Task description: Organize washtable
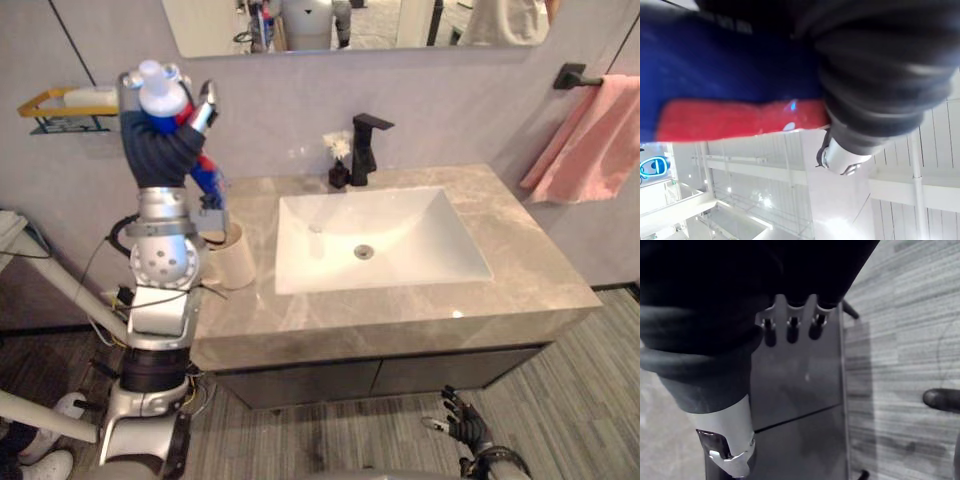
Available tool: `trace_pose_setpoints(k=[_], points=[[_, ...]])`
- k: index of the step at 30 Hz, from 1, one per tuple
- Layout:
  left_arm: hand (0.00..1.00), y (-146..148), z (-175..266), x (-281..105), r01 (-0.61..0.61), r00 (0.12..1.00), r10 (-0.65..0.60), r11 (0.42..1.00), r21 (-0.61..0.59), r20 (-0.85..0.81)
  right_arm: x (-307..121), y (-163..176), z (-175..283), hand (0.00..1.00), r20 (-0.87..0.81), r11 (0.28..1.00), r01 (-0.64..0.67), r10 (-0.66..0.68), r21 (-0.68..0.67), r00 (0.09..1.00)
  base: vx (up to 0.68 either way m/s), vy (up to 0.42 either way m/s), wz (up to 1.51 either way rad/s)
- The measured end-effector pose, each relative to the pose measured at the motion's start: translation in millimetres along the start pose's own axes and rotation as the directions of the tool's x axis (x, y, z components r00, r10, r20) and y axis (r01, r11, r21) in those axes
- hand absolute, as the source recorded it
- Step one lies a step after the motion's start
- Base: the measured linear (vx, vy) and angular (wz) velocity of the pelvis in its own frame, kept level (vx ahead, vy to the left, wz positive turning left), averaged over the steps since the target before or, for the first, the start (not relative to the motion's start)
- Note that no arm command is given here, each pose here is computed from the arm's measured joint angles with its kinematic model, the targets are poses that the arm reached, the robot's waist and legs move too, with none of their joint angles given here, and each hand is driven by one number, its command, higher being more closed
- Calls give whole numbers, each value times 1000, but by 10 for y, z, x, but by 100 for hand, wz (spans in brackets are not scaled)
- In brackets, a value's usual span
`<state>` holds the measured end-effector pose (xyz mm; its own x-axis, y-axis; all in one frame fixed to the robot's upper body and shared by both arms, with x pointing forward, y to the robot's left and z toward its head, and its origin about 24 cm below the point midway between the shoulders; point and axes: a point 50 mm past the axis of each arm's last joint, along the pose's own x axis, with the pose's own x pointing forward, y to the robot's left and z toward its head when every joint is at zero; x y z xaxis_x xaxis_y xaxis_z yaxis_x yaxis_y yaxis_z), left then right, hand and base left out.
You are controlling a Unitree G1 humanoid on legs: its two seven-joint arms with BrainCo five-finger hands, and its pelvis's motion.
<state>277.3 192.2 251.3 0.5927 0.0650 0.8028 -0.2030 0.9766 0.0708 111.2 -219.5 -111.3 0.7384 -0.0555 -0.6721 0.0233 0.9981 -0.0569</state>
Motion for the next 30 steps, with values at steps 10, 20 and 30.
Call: trace_pose_setpoints(k=[10,20,30], points=[[100,206,-218,81,-103,991,107,993,52,-77,-4,53,-88,0,-36,1000,-18,19,25,999,-34,42,-6],[100,291,-353,-2,-126,980,134,990,62,-145,1,57,-111,0,-46,999,-16,17,29,999,-10,16,-1],[100,347,-511,-78,-159,961,168,986,57,-220,8,64,-102,0,-43,999,-17,18,30,999,-3,30,-7]])
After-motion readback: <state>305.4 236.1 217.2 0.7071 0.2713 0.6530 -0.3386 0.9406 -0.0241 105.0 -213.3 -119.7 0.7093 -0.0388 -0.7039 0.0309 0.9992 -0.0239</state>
